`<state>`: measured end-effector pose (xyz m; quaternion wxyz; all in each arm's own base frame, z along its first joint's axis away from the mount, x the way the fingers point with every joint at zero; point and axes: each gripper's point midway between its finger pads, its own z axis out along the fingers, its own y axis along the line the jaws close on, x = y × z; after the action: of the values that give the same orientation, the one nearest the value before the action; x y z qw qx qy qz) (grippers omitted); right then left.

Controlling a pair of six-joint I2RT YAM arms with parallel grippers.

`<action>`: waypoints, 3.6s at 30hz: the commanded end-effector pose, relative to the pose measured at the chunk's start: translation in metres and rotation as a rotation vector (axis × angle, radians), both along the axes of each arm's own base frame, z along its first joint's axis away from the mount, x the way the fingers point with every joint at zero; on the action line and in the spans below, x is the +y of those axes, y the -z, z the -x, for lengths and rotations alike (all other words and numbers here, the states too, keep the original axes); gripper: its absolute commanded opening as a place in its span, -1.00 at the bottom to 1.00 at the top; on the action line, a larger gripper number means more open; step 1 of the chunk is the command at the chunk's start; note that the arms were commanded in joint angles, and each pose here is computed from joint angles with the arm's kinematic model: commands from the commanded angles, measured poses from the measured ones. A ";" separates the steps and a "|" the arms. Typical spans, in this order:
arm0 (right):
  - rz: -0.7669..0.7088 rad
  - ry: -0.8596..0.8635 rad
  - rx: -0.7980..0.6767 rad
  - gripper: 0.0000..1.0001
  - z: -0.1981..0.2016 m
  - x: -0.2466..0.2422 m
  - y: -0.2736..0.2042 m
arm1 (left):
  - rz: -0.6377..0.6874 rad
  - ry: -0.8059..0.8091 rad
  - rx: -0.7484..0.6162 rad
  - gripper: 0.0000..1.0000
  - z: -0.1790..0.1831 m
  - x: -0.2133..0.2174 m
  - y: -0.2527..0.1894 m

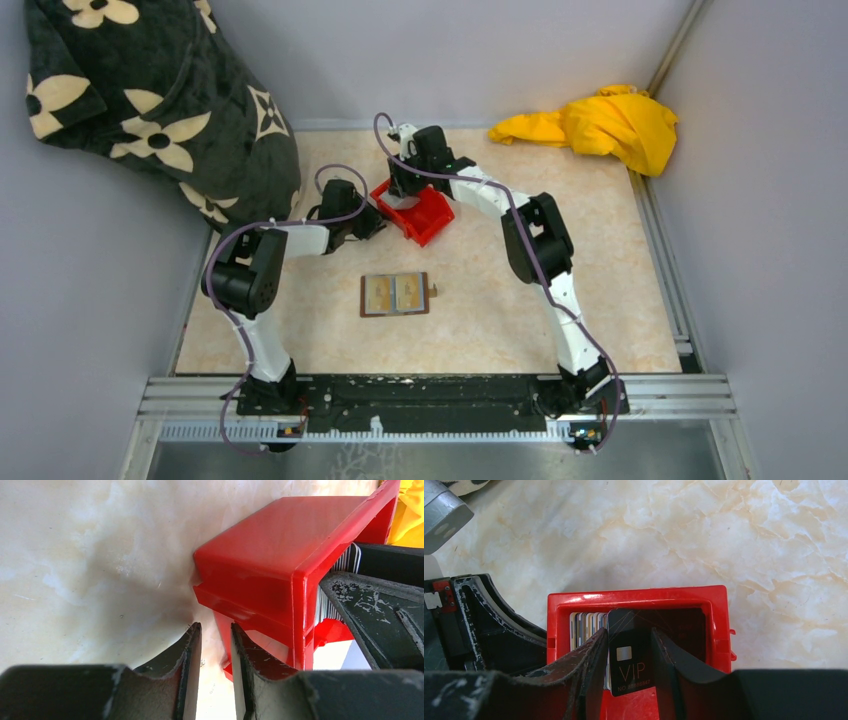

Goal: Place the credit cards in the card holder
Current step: Pick up the credit card from the storage box.

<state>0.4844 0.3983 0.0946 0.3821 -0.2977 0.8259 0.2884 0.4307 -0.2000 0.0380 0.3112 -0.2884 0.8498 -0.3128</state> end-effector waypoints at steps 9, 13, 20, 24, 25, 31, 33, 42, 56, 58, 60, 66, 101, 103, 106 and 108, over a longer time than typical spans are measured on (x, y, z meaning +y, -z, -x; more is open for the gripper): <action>-0.067 -0.045 -0.035 -0.27 0.021 0.011 -0.056 | 0.025 -0.001 -0.035 -0.33 -0.014 -0.004 -0.011; -0.063 -0.046 -0.035 -0.28 0.022 0.011 -0.056 | 0.027 -0.001 -0.037 -0.33 -0.014 -0.004 -0.012; -0.065 -0.042 -0.042 -0.31 0.024 0.010 -0.059 | 0.031 0.001 -0.036 -0.33 -0.014 -0.005 -0.012; -0.068 -0.045 -0.045 -0.32 0.026 0.009 -0.063 | 0.035 0.004 -0.034 -0.33 -0.014 -0.006 -0.012; -0.067 -0.045 -0.046 -0.32 0.026 0.010 -0.063 | 0.035 0.005 -0.035 -0.33 -0.013 -0.006 -0.012; -0.067 -0.039 -0.055 -0.38 0.027 0.008 -0.066 | 0.033 0.004 -0.037 -0.33 -0.013 -0.006 -0.013; -0.060 -0.031 -0.063 -0.40 0.027 0.006 -0.068 | 0.034 0.003 -0.038 -0.33 -0.013 -0.006 -0.014; 0.028 0.056 -0.165 -0.57 0.021 -0.010 -0.078 | 0.017 -0.005 -0.052 -0.32 -0.007 0.000 -0.021; 0.076 0.218 -0.341 -1.00 0.024 -0.052 -0.127 | 0.009 -0.018 -0.091 -0.16 0.014 0.011 -0.056; 0.076 0.233 -0.372 -1.00 0.029 -0.057 -0.137 | 0.013 -0.015 -0.096 -0.14 0.019 0.012 -0.062; 0.073 0.242 -0.396 -1.00 0.040 -0.062 -0.144 | 0.028 -0.008 -0.113 -0.13 0.024 0.011 -0.074; 0.039 0.254 -0.512 -1.00 0.082 -0.073 -0.171 | 0.104 0.040 -0.140 -0.04 0.046 0.004 -0.111; 0.145 0.133 -0.943 -1.00 0.274 -0.060 -0.180 | 0.496 0.423 0.067 0.35 0.192 -0.050 -0.196; 0.158 0.121 -0.960 -1.00 0.277 -0.057 -0.180 | 0.498 0.431 0.083 0.36 0.193 -0.053 -0.194; 0.181 0.102 -0.990 -1.00 0.279 -0.053 -0.180 | 0.498 0.454 0.094 0.37 0.195 -0.059 -0.193; 0.188 0.081 -1.002 -1.00 0.281 -0.050 -0.178 | 0.498 0.462 0.102 0.38 0.195 -0.061 -0.192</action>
<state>0.2067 0.3430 0.2542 0.6918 -0.4071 0.5961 0.0188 0.2415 -0.2540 0.2279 0.1278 -0.1842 0.8029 -0.5523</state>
